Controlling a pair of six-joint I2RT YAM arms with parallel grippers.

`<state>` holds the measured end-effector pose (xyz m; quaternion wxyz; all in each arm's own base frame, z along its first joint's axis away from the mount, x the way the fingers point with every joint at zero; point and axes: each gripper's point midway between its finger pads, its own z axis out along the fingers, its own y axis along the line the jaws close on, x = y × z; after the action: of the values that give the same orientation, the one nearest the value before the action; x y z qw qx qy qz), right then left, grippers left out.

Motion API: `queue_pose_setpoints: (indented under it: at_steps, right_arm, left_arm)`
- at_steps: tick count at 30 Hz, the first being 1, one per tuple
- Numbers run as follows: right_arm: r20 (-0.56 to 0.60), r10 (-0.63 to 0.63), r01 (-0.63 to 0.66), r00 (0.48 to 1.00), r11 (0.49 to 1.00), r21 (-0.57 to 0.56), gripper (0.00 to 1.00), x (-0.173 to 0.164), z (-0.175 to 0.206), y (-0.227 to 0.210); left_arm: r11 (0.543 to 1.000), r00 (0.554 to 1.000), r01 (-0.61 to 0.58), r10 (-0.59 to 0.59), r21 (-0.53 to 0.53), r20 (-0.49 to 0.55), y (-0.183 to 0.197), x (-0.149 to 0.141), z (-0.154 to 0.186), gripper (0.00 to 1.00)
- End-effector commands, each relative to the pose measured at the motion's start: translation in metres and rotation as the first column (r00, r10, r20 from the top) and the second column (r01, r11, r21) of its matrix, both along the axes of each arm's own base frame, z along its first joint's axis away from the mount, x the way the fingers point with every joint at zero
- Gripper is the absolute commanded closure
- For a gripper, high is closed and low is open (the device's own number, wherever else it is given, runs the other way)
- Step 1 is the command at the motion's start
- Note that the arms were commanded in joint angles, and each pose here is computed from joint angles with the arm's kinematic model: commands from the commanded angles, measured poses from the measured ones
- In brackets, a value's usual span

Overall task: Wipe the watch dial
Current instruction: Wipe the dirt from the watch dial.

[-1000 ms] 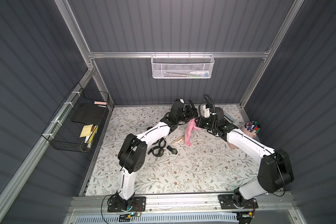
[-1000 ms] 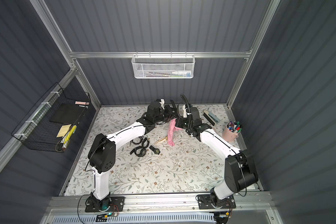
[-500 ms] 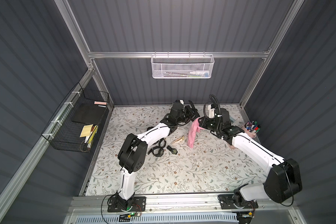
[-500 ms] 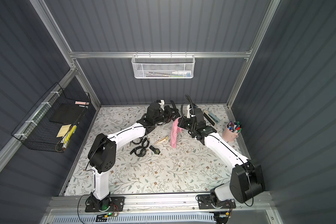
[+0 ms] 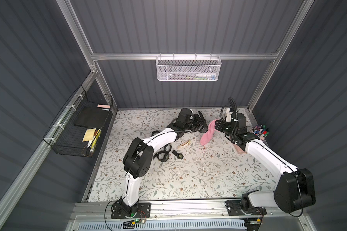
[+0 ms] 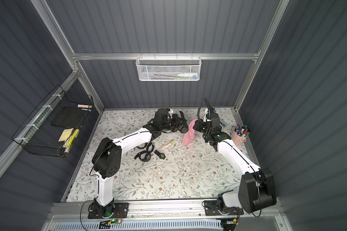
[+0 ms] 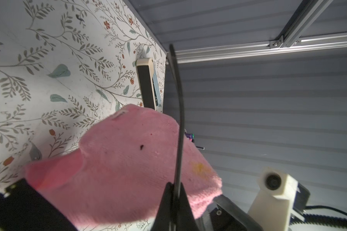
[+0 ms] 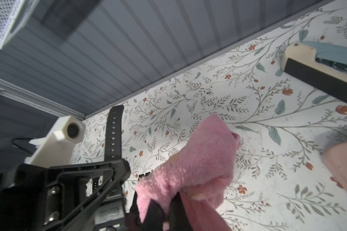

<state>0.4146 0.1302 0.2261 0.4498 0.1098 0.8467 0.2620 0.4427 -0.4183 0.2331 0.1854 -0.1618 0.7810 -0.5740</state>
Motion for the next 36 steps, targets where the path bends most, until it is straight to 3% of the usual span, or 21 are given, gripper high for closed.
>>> queue_pose_setpoints:
  at_steps: [1, 5, 16, 20, 26, 28, 36]
  right_arm:
    - [0.004, 0.068, -0.068, 0.998, 0.998, 0.013, 1.0, -0.009, 0.004, 0.009]
    - [-0.02, 0.121, -0.12, 0.992, 0.992, 0.041, 1.0, -0.023, -0.005, 0.017]
    - [0.134, 0.258, -0.26, 0.957, 0.966, -0.005, 1.0, -0.073, 0.024, 0.034]
    - [0.189, 0.347, -0.351, 0.919, 0.936, -0.011, 1.0, -0.085, 0.034, 0.055]
    - [0.143, 0.371, -0.373, 0.918, 0.928, -0.015, 1.0, -0.071, 0.02, 0.077]
    - [0.092, 0.308, -0.308, 0.947, 0.951, -0.024, 1.0, -0.055, 0.001, 0.071]
    - [0.082, 0.155, -0.155, 0.985, 0.988, -0.001, 1.0, -0.025, -0.006, 0.044]
  left_arm:
    - [0.999, 0.999, 0.03, -0.03, -0.019, -0.013, -0.006, -0.004, 0.003, 1.0]
    - [0.999, 0.999, 0.033, -0.033, -0.025, -0.007, -0.006, -0.004, 0.006, 1.0]
    - [0.999, 1.0, 0.026, -0.026, -0.03, 0.002, -0.006, 0.002, 0.01, 1.0]
    - [0.999, 1.0, 0.025, -0.025, -0.03, 0.003, -0.007, 0.003, 0.012, 1.0]
    - [0.999, 1.0, 0.0, 0.0, -0.034, 0.023, -0.006, 0.009, 0.018, 1.0]
    - [0.999, 1.0, -0.002, 0.002, -0.035, 0.021, -0.006, 0.009, 0.018, 1.0]
    - [0.999, 1.0, -0.002, 0.003, -0.035, 0.02, -0.001, 0.003, 0.023, 1.0]
